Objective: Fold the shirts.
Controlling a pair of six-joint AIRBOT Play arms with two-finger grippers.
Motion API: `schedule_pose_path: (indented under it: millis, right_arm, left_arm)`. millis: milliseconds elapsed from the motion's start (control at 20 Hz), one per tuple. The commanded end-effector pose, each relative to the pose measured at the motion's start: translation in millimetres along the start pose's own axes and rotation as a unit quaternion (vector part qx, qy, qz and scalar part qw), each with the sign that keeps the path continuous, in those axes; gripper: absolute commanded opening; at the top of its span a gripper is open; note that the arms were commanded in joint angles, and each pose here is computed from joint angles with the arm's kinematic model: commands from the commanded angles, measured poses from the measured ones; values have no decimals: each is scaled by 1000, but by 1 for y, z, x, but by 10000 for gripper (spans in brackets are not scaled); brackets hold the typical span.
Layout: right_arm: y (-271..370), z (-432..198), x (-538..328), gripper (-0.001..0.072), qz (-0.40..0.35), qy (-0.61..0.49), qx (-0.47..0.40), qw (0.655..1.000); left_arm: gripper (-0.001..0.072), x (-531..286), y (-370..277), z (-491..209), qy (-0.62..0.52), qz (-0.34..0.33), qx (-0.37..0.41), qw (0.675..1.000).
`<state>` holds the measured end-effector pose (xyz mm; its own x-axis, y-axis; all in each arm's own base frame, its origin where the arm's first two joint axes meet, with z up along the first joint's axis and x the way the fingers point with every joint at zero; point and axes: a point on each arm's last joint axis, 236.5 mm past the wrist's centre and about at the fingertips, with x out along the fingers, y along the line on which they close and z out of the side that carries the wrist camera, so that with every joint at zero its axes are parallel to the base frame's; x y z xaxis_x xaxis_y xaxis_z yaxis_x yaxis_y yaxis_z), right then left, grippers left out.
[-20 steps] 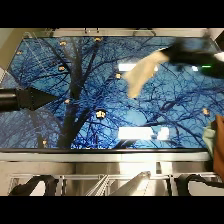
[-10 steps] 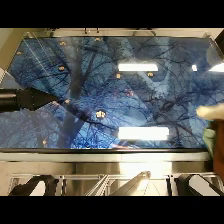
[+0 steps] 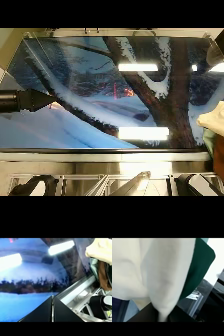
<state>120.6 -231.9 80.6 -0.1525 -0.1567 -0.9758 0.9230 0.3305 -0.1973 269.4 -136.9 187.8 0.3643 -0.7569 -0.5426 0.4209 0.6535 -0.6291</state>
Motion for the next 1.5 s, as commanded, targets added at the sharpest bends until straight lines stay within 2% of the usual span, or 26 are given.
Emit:
schedule_pose_path:
  millis: [0,200,250,350,400,600,700,850,1000,1050,1100,1150,1200,1250,1450]
  right_arm:
    - [-11,-29,29,26,-35,60,-14,997]
    - [-14,-44,44,27,-47,89,-21,995]
    - [-17,-45,44,98,-54,90,-20,994]
    - [-21,-46,43,641,-62,93,-22,994]
    - [-20,-44,41,683,-60,91,-27,994]
    - [-5,-25,18,684,-17,53,-24,998]
    - [12,-7,-3,684,30,12,-27,999]
    - [72,8,-43,684,172,-34,-44,983]
    - [158,5,-102,664,379,-48,-58,922]
    - [182,-1,-124,448,434,-51,-77,896]
    - [204,-14,-147,169,482,-52,-112,867]
    - [221,-29,-163,132,510,-51,-147,846]
    - [235,-49,-173,47,523,-49,-188,830]
    - [245,-70,-179,26,524,-51,-229,819]
    - [271,-181,-217,25,546,-67,-393,737]
  left_arm:
    - [16,0,-1,-3,5,-2,0,1000]
    - [16,0,-1,-3,5,-2,0,1000]
    - [16,0,-1,-3,5,-2,0,1000]
    - [16,0,-1,-3,5,-2,0,1000]
    - [16,0,-1,-3,5,-2,0,1000]
    - [16,0,-1,-3,5,-2,0,1000]
    - [16,0,-1,-3,5,-2,0,1000]
    - [16,0,0,-2,3,-1,-1,1000]
    - [15,0,0,-2,3,-1,0,1000]
    - [15,0,0,-2,3,-1,0,1000]
    - [16,0,0,-2,3,-1,0,1000]
    - [16,0,0,-2,3,-1,0,1000]
    - [16,0,0,-2,3,0,0,1000]
    - [16,0,0,-2,4,0,2,1000]
    - [16,-2,-7,-14,27,-10,17,999]
